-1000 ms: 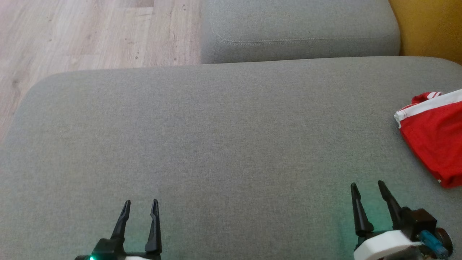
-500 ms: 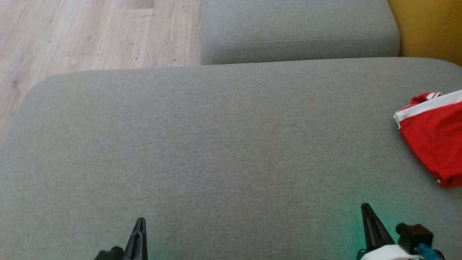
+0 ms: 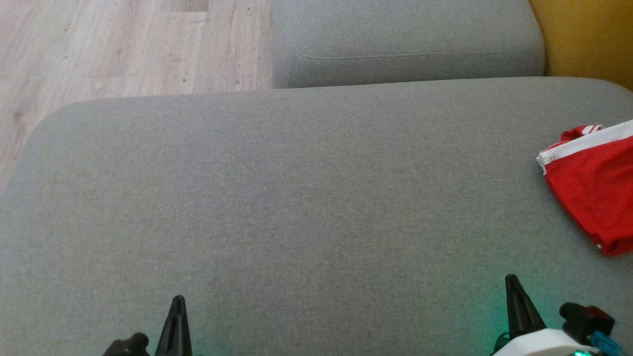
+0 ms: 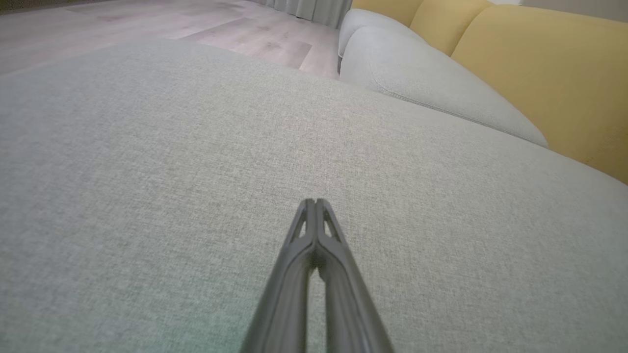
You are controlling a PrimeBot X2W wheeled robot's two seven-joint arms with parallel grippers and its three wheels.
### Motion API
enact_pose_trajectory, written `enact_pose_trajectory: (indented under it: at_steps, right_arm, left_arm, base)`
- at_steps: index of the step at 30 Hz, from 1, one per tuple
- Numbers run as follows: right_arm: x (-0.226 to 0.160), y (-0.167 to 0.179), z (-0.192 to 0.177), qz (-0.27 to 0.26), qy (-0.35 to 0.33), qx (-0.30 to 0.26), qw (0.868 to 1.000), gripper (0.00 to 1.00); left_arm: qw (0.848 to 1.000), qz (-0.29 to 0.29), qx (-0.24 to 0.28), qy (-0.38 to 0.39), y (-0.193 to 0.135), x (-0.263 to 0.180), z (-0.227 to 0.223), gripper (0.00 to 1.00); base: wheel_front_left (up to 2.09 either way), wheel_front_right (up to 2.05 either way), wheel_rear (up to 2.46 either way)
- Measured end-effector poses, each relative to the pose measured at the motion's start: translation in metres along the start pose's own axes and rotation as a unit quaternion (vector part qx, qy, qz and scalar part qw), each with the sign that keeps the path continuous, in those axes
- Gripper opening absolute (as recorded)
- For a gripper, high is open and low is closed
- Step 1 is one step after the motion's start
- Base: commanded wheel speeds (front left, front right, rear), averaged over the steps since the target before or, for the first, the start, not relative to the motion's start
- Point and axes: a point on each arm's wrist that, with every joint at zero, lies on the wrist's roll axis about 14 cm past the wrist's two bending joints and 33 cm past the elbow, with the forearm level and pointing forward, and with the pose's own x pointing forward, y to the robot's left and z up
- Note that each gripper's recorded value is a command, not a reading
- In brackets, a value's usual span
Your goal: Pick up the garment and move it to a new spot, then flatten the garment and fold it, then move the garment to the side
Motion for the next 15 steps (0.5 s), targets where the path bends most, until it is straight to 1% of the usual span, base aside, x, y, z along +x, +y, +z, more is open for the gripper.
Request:
enact_pose_trajectory:
  at_steps: [10,15]
  right_arm:
    - [0.002,-0.005,0.005,-0.012,-0.004,0.06,0.998,0.0]
    - [0.006,-0.006,0.014,-0.016,-0.016,0.091,0.996,0.0]
  left_arm:
    - [0.998,0.007,-0.058,0.005,0.002,0.003,0.002,0.0]
    - [0.996,0.011,-0.087,-0.001,0.004,0.008,0.009,0.0]
  base:
    - [0.0,0.0,0.0]
    - [0.0,0.0,0.0]
